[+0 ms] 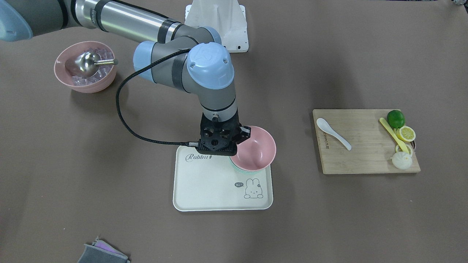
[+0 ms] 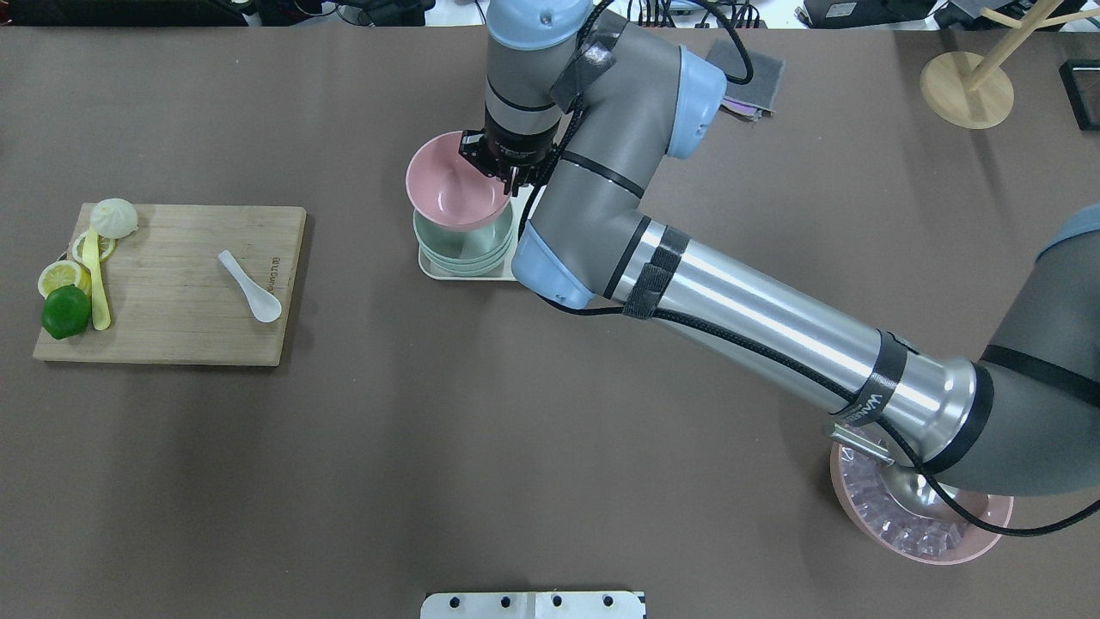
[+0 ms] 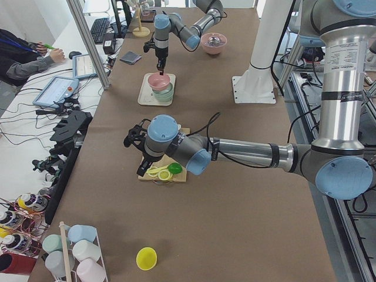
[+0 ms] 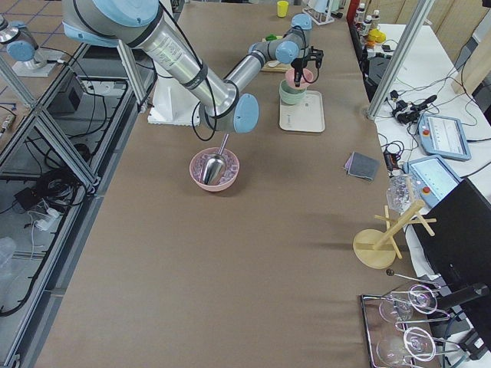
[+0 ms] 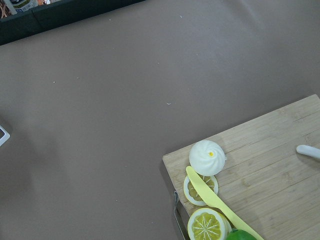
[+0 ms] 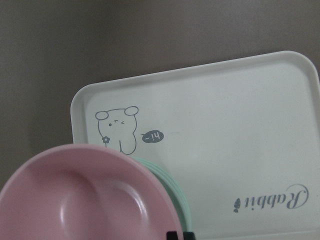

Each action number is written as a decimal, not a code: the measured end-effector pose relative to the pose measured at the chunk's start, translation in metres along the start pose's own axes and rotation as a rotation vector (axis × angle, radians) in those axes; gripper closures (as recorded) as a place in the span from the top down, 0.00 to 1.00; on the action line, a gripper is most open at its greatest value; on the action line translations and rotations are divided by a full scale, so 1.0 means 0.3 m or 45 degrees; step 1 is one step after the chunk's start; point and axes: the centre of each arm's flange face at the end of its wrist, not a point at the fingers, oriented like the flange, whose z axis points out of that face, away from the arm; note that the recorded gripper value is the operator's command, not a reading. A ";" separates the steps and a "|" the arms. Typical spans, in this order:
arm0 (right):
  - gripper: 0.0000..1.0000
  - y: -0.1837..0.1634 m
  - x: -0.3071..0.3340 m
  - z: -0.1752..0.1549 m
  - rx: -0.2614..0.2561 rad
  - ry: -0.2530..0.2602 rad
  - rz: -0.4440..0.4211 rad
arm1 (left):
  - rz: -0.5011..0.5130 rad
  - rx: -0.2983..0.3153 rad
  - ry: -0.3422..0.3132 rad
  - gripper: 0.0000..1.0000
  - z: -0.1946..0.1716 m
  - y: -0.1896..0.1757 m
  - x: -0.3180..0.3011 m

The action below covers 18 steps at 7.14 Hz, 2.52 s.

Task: Stack pink bowl on green and place spoon
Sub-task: 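Lift the pink bowl with the right gripper and carry it over the green bowl, then lower the pink bowl into the green bowl and open the right gripper, then withdraw the right arm away while the left arm reaches toward the cutting board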

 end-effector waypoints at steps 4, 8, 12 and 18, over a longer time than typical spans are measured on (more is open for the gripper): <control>0.00 0.005 0.001 0.086 -0.012 0.029 -0.013 | 0.000 0.000 0.000 0.98 0.000 0.000 0.000; 0.00 0.023 0.000 0.134 -0.024 0.022 -0.034 | 0.002 0.002 0.000 0.98 -0.001 -0.001 0.002; 1.00 0.023 0.005 0.133 -0.031 0.017 -0.085 | 0.002 0.001 0.000 0.98 -0.001 -0.001 0.002; 1.00 -0.312 0.464 0.010 -0.056 -0.001 -0.224 | -0.518 -0.067 0.020 0.98 0.109 -0.042 0.120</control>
